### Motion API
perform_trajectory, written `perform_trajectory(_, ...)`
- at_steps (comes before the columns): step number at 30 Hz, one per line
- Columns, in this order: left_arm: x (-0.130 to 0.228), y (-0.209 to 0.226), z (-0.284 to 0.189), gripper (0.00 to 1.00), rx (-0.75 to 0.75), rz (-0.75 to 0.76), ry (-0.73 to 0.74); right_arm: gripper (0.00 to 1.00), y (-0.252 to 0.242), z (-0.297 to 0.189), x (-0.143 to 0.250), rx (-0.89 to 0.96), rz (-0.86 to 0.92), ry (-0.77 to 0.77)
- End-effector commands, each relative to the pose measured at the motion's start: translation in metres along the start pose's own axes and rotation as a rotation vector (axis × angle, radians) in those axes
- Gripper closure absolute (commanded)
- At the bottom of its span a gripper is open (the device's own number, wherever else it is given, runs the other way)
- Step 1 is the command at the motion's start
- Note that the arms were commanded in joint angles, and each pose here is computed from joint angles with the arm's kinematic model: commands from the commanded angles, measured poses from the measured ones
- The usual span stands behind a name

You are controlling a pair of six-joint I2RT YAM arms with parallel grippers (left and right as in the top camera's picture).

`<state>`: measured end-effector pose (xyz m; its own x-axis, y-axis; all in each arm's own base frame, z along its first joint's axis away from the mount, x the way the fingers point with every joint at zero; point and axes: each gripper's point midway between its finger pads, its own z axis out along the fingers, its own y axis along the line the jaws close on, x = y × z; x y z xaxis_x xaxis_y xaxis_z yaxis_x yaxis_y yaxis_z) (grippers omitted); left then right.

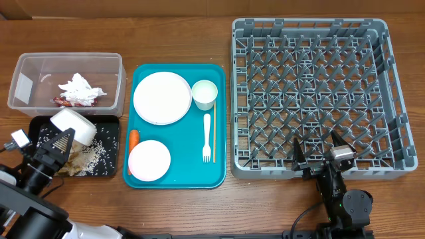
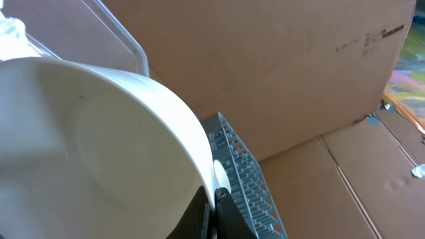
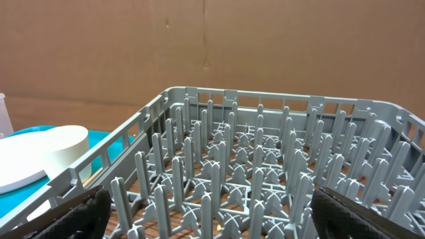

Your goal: Sort waste into correct bins and load items into the dishwasher rack

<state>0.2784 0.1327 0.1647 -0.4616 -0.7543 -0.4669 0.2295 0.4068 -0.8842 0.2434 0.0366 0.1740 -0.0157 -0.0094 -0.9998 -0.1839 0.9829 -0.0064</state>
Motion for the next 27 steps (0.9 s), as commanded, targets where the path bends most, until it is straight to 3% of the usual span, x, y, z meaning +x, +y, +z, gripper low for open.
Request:
perform_trajectory(1, -0.010, -0.013, 0.006, 0.96, 0.026, 0.020, 0.002, 0.00, 0.001, 0.000, 0.003, -0.006, 0.002, 0.000)
perform_trajectory(12, -0.034, -0.050, 0.032, 0.96, -0.063, 0.007, 0.230, 0.00, 0.001, 0.000, 0.003, -0.006, 0.002, 0.000)
perform_trajectory(16, -0.042, -0.060, 0.047, 0.96, -0.171, 0.000, 0.349, 0.00, 0.001, 0.000, 0.003, -0.006, 0.002, 0.000)
perform_trajectory(27, -0.031, -0.095, 0.112, 0.96, -0.330, 0.103, 0.565, 0.00, 0.001, 0.000, 0.003, -0.006, 0.002, 0.000)
